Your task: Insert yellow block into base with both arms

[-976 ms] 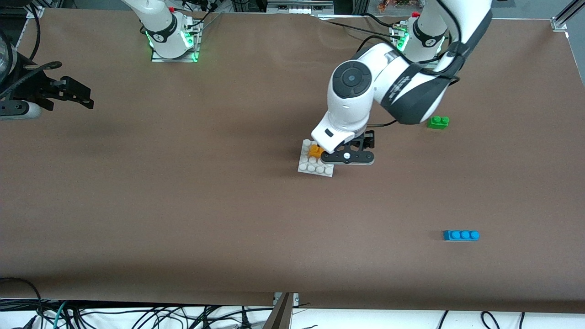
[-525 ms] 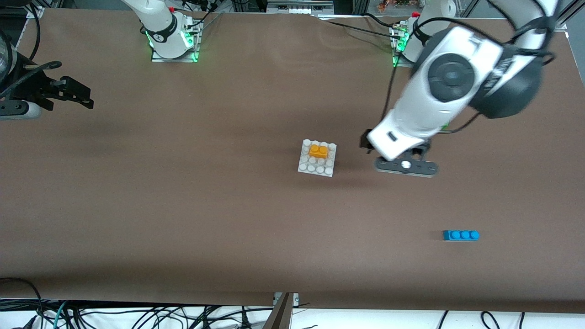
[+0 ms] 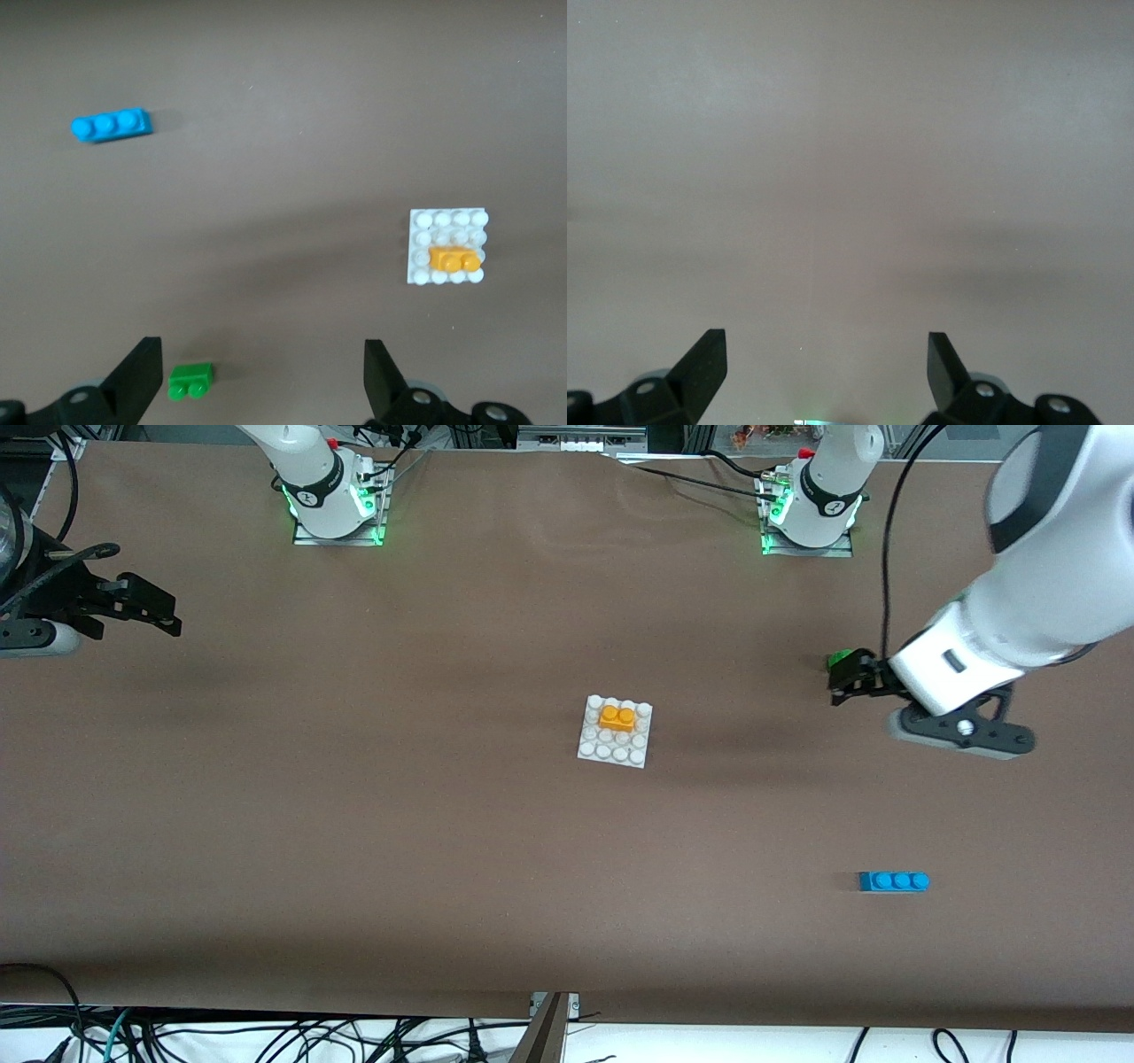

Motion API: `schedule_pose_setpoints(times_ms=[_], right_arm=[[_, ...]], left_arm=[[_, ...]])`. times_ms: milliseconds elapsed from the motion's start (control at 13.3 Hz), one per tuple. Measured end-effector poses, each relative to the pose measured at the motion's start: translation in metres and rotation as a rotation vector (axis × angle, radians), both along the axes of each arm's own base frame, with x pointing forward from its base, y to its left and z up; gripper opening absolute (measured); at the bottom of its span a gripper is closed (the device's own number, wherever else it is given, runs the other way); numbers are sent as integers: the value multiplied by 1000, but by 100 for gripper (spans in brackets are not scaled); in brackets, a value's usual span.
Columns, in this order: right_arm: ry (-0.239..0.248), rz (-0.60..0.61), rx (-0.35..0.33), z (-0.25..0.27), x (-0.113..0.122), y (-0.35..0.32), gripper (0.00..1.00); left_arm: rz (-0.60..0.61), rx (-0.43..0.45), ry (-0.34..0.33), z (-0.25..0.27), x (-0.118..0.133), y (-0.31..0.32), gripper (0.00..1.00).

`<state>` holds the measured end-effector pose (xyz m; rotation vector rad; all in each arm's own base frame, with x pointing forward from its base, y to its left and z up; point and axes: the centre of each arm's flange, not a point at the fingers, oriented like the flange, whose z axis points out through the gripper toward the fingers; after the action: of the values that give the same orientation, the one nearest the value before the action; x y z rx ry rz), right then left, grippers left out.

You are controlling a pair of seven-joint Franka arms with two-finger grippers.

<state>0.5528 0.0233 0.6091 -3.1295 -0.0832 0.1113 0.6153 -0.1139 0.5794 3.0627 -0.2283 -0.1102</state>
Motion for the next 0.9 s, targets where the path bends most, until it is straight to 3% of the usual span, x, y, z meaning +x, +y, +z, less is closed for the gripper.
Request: schedule_pose_setpoints(times_ms=[150, 450, 901], right_arm=[[0, 0, 0, 0, 0, 0, 100], [0, 0, 0, 0, 0, 0, 100], [-2, 1, 0, 1, 0, 1, 100]], left_arm=[[27, 5, 14, -6, -12, 23, 100], [37, 12, -19, -27, -36, 25, 100], [67, 15, -38, -20, -42, 41, 100]])
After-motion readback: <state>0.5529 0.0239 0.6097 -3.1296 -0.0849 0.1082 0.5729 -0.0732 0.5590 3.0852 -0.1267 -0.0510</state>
